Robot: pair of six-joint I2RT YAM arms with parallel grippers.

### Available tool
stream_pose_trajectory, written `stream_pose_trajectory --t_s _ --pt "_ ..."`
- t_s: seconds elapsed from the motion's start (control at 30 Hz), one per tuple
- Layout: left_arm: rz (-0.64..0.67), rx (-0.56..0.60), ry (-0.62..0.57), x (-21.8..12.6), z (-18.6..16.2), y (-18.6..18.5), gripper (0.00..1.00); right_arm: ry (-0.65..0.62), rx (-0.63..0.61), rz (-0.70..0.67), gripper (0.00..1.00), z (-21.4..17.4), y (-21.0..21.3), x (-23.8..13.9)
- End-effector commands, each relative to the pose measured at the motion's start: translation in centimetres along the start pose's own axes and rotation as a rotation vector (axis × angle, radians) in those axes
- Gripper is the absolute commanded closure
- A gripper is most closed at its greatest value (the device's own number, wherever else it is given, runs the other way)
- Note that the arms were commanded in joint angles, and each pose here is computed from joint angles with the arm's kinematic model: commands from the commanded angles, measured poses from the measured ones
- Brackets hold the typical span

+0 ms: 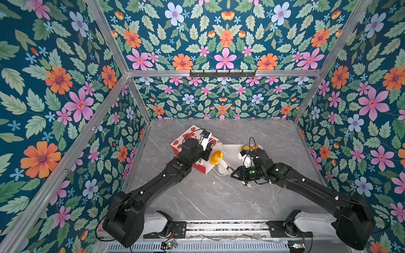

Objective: Take the fake bread out of the paper bag
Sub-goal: 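Pull the yellow bread out of the bag onto the tray with the right gripper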

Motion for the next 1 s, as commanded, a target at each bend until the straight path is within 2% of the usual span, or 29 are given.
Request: stream_pose_trajectory --t_s 0.0,0.1,0.23,0.33,0.53,0.77,0.97 --pt "0.012 0.002 -0.038 0.0 0.8 0.3 1.00 0.004 0.016 -0.114 0.72 -1.3 -2.9 -1.7" --pt "0.014 -0.001 -0.045 -0.2 0.7 0.3 1.00 -0.045 0.003 -0.217 0.72 -1.7 -4.7 -4.4" --pt "0.012 -0.005 -0.047 -0.2 0.3 0.2 1.00 -0.117 -0.062 -0.450 0.72 -1.2 -7.4 -8.2" --pt "0.006 -0.008 -0.048 -0.1 0.1 0.1 1.00 -0.117 -0.099 -0.601 0.72 -0.9 -8.9 -10.0" --pt "0.006 -0.007 -0.057 -0.4 0.2 0.0 1.00 -0.116 -0.098 -0.642 0.73 -0.2 -8.8 -10.5" --pt "0.004 -0.013 -0.067 -0.6 -0.2 -0.1 1.00 -0.091 -0.023 -0.726 0.74 -0.6 -9.6 -11.4" --pt "-0.010 -0.013 -0.080 -0.6 -0.4 -0.4 1.00 -0.059 0.011 -0.755 0.74 -0.9 -10.4 -10.5"
Point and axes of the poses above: each gripper's point midway between its finger pads, its own x axis out along the fingers, its own y axis along the line the jaws close on, z = x × y, the point moved 1 cm from there along -x, back along the fingers, and after that the axes turned 7 degrees about x, right-handed, at the moved point
